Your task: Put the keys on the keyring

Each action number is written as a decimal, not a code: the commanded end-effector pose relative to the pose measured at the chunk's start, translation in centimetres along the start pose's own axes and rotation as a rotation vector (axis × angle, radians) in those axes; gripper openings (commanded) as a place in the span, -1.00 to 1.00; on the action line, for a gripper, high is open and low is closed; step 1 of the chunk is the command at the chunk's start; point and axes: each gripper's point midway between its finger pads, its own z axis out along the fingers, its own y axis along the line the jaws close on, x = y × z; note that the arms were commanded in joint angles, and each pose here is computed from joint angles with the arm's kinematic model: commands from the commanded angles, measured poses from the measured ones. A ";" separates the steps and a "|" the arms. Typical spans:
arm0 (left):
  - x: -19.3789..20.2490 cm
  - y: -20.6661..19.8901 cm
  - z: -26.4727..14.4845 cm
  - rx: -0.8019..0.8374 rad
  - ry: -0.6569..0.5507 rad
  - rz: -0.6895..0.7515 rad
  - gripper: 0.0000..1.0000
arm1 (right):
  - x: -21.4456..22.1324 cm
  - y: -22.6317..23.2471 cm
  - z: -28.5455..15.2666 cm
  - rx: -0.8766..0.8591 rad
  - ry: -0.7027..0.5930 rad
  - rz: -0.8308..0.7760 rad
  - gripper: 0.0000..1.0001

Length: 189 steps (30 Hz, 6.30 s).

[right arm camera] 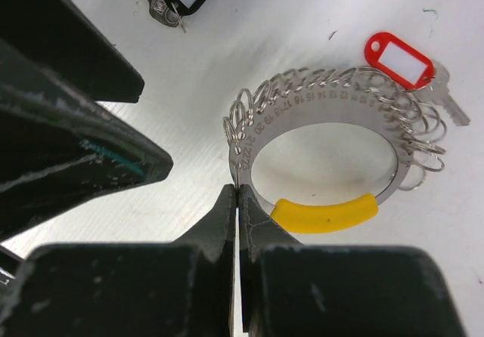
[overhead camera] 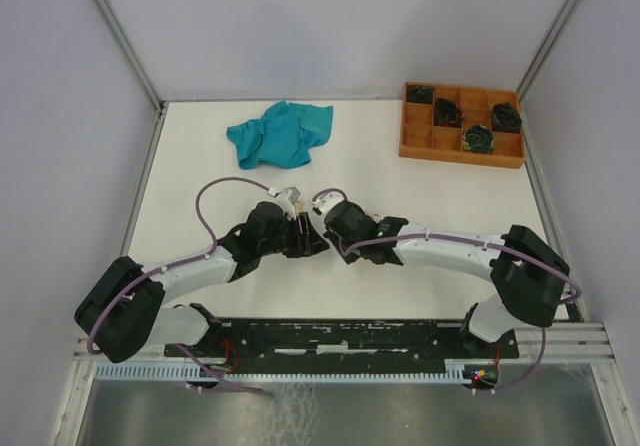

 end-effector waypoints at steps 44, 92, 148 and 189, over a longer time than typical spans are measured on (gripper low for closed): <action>-4.1 -5.4 -4.1 0.341 -0.372 0.251 0.34 | -3.3 0.3 -6.1 -0.385 -0.449 -0.019 -0.99; -4.8 -7.5 -0.9 0.629 -0.346 0.982 0.11 | -5.9 -1.4 -6.8 -0.286 -0.541 -0.080 -0.98; -4.7 -7.7 0.0 0.867 -0.163 1.009 -0.49 | -7.6 -1.2 -5.8 -0.280 -0.602 -0.123 -0.98; -10.5 -6.4 0.8 0.069 0.095 1.356 -0.95 | -5.6 -6.3 -8.0 -0.245 -0.628 -0.066 -0.21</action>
